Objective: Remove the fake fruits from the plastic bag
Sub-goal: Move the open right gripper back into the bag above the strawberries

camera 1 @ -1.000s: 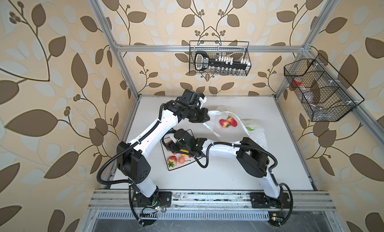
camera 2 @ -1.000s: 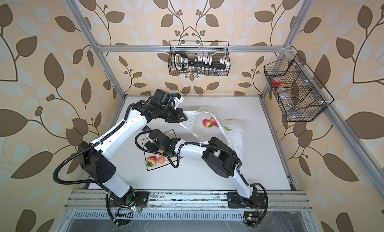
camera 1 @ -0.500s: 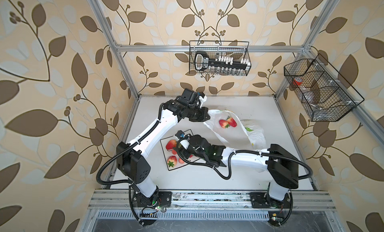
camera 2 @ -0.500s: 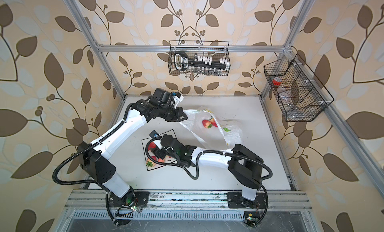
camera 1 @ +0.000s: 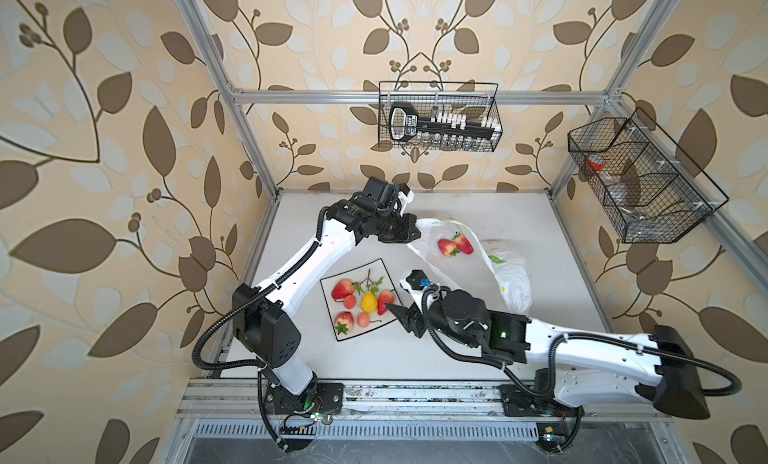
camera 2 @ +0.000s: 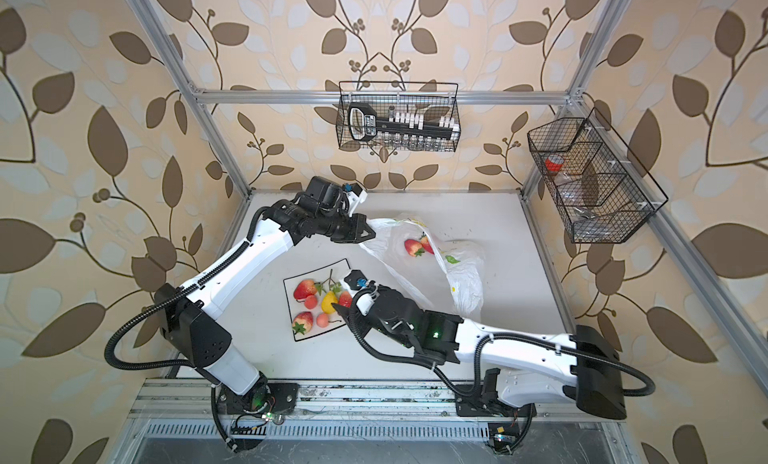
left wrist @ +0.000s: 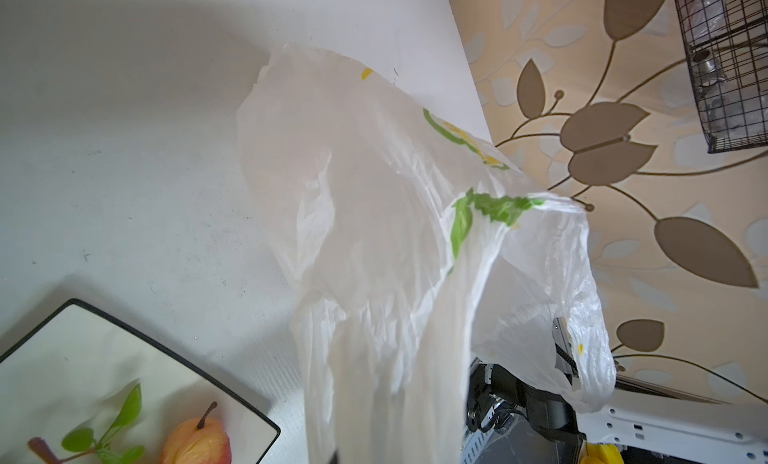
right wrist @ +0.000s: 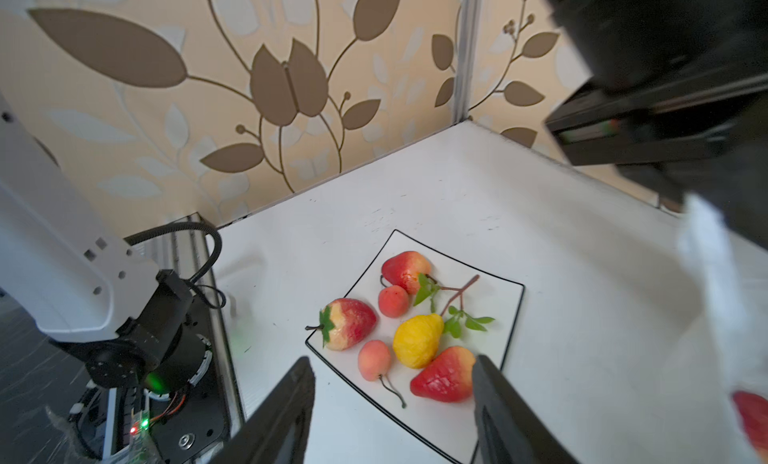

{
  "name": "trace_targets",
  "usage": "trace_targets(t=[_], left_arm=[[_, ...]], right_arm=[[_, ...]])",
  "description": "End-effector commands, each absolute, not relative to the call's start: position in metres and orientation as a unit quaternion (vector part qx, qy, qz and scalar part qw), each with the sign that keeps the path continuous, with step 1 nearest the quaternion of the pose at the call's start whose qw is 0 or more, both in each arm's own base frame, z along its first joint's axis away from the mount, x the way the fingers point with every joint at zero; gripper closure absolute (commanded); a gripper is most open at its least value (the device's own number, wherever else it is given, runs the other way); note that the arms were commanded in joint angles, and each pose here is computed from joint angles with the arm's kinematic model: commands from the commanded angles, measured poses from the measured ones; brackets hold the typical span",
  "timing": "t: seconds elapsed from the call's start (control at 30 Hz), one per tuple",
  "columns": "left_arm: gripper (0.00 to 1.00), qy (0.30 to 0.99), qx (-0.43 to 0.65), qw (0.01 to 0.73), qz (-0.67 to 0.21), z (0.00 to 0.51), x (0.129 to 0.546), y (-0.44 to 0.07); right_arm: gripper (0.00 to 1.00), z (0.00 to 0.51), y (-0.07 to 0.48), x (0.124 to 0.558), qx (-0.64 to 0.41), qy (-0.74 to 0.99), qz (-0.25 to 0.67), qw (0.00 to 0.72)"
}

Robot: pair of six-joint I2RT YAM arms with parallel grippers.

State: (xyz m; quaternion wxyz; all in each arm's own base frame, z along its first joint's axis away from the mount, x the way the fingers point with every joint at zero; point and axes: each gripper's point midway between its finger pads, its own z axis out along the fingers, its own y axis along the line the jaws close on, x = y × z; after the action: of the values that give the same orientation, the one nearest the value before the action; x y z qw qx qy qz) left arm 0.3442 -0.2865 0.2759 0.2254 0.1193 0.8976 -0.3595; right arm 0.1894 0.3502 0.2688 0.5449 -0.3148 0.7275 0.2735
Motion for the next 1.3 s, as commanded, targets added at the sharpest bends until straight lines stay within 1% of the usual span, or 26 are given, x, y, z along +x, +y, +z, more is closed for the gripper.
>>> trace_targets(t=[0.0,0.13,0.23,0.33,0.47,0.53,0.67,0.8,1.03,1.27], left_arm=[[1.0,0.884,0.122,0.256,-0.371,0.296,0.344,-0.281],[1.0,0.884,0.122,0.253,-0.374,0.295,0.343,-0.282],[1.0,0.884,0.124,0.251,-0.375,0.294,0.341,-0.282],[1.0,0.884,0.125,0.251,-0.375,0.295,0.339,-0.281],[1.0,0.884,0.128,0.251,-0.374,0.296,0.336,-0.279],[1.0,0.884,0.128,0.251,-0.373,0.295,0.334,-0.277],[1.0,0.885,0.127,0.247,-0.374,0.291,0.33,-0.276],[1.0,0.886,0.127,0.244,-0.373,0.288,0.328,-0.275],[1.0,0.89,0.13,0.242,-0.364,0.283,0.324,-0.271],[1.0,0.895,0.135,0.241,-0.351,0.279,0.32,-0.266]], right_arm=[[0.44,0.27,0.305,0.198,-0.242,0.766,0.233,0.547],[0.49,0.291,0.275,0.202,-0.188,0.775,0.227,0.559],[0.52,0.302,0.263,0.207,-0.163,0.777,0.219,0.568],[0.52,0.303,0.258,0.215,-0.167,0.776,0.198,0.574],[0.55,0.3,0.242,0.236,-0.182,0.78,0.153,0.58],[0.56,0.302,0.235,0.246,-0.199,0.775,0.133,0.585],[0.56,0.287,0.228,0.266,-0.271,0.764,0.043,0.583],[0.59,0.284,0.228,0.281,-0.325,0.746,-0.034,0.581],[0.64,0.255,0.224,0.294,-0.413,0.714,-0.149,0.545],[0.65,0.236,0.211,0.312,-0.432,0.712,-0.189,0.52]])
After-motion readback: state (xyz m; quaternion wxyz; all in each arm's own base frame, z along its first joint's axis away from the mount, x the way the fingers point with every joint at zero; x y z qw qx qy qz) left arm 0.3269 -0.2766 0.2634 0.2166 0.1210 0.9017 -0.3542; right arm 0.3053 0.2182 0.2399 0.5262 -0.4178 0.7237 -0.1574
